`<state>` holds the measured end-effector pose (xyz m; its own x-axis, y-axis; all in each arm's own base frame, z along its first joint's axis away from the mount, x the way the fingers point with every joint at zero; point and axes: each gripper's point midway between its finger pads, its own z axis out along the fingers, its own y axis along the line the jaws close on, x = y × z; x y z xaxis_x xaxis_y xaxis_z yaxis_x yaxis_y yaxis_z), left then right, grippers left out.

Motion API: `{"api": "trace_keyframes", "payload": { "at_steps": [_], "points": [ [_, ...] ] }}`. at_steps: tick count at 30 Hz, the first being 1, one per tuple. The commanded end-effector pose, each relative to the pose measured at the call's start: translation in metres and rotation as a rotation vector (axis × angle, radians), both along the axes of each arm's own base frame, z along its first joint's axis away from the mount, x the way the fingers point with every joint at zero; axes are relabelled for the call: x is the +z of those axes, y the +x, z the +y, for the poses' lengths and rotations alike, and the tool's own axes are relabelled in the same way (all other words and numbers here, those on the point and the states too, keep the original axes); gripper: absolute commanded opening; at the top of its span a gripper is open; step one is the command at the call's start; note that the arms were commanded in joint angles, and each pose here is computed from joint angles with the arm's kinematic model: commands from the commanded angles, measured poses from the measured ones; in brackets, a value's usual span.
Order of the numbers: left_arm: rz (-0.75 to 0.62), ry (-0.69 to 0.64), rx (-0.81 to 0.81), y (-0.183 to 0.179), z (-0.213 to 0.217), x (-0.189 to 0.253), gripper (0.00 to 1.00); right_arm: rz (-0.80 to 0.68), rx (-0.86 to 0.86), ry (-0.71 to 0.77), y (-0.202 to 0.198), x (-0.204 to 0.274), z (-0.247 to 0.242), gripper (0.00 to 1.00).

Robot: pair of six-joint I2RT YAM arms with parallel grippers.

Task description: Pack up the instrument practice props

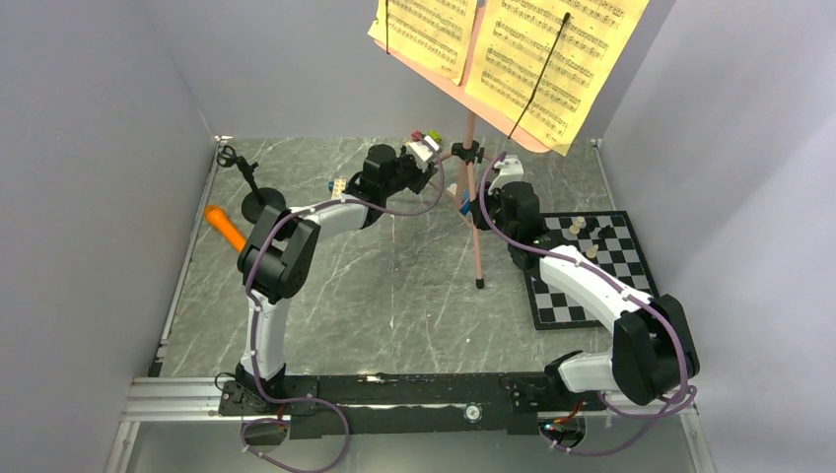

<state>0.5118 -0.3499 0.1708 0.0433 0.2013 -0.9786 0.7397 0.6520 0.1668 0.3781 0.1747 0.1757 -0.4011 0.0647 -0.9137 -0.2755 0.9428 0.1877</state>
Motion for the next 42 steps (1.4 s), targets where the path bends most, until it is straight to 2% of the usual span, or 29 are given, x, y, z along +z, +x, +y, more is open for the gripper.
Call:
{"api": "trace_keyframes", "payload": {
  "at_steps": [1, 6, 13, 19, 25, 34, 42],
  "points": [
    [-0.081, -0.009, 0.067, 0.009, 0.009, 0.021, 0.23, 0.031, 0.116, 0.079, -0.019, 0.006, 0.029, 0.0],
    [-0.108, -0.019, 0.075, 0.0, 0.011, 0.03, 0.0, 0.029, 0.113, 0.073, -0.02, 0.006, 0.027, 0.0],
    [-0.146, -0.069, 0.154, -0.026, 0.035, 0.053, 0.0, 0.021, 0.113, 0.071, -0.025, 0.006, 0.026, 0.0],
    [-0.172, -0.055, 0.187, -0.05, 0.049, 0.059, 0.0, 0.042, 0.111, 0.065, -0.027, -0.005, 0.025, 0.0],
    [-0.139, -0.09, 0.253, -0.085, 0.071, 0.058, 0.0, 0.057, 0.114, 0.075, -0.035, -0.013, 0.023, 0.0],
    [-0.081, -0.031, 0.358, -0.137, 0.097, 0.045, 0.0, 0.074, 0.163, 0.092, -0.045, -0.017, 0.032, 0.0],
    [-0.041, -0.032, 0.464, -0.17, 0.14, 0.034, 0.0, 0.085, 0.236, 0.062, -0.062, -0.026, 0.057, 0.0]
  ]
}}
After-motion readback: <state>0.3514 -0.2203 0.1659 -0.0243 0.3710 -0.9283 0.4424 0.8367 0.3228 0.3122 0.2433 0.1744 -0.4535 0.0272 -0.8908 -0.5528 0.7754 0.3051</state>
